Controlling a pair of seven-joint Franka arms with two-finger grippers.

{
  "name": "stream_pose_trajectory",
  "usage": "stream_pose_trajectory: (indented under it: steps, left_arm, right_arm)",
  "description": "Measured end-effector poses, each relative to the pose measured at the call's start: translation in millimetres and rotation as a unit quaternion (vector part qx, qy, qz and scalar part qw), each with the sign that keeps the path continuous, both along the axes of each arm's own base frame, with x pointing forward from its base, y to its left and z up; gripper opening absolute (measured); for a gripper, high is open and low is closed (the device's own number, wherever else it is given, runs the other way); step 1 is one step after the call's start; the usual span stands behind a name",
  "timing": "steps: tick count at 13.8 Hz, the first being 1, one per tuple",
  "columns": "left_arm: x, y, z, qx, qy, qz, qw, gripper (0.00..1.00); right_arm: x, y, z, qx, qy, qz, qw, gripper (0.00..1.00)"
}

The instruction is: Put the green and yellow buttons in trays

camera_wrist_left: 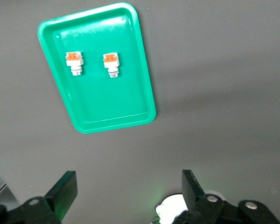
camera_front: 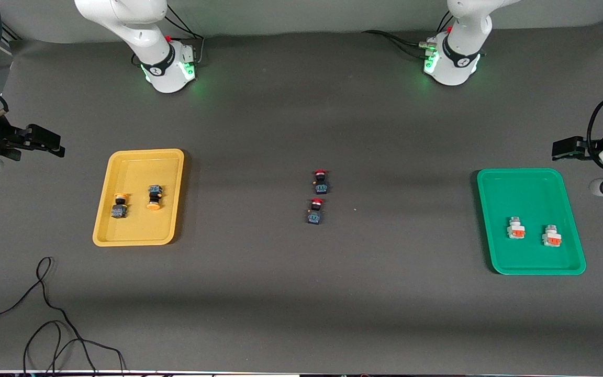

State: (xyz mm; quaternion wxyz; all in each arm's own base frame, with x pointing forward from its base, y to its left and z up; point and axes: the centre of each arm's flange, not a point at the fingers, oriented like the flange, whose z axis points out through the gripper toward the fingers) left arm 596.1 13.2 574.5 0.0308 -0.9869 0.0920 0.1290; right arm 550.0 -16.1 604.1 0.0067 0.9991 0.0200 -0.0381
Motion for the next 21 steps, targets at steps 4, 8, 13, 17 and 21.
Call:
stream_pose_trajectory:
  steps: [4,8,13,17,21]
  left_arm:
    - [0.5,3.4,-3.9,-0.005,0.006,0.004,1.000,1.00]
    - [0.5,-0.9,-6.0,0.003,0.011,0.006,1.000,1.00]
    - [-2.0,-3.4,-0.8,0.001,0.007,0.025,1.000,1.00]
    - [-5.9,-11.0,3.6,0.001,-0.027,0.020,0.999,1.00]
    - [-30.7,-9.6,-12.1,-0.004,-0.065,0.017,0.998,1.00]
  right_arm:
    - [0.5,-1.3,1.0,0.000,-0.001,-0.001,1.000,1.00]
    - [1.0,-2.7,0.0,0.000,0.000,-0.003,1.000,1.00]
    - [1.0,-2.8,-0.1,0.000,0.000,-0.003,1.000,1.00]
    - [1.1,-3.3,-0.2,0.000,0.000,-0.003,1.000,1.00]
    - [1.1,-3.3,-0.3,0.000,0.000,-0.003,1.000,1.00]
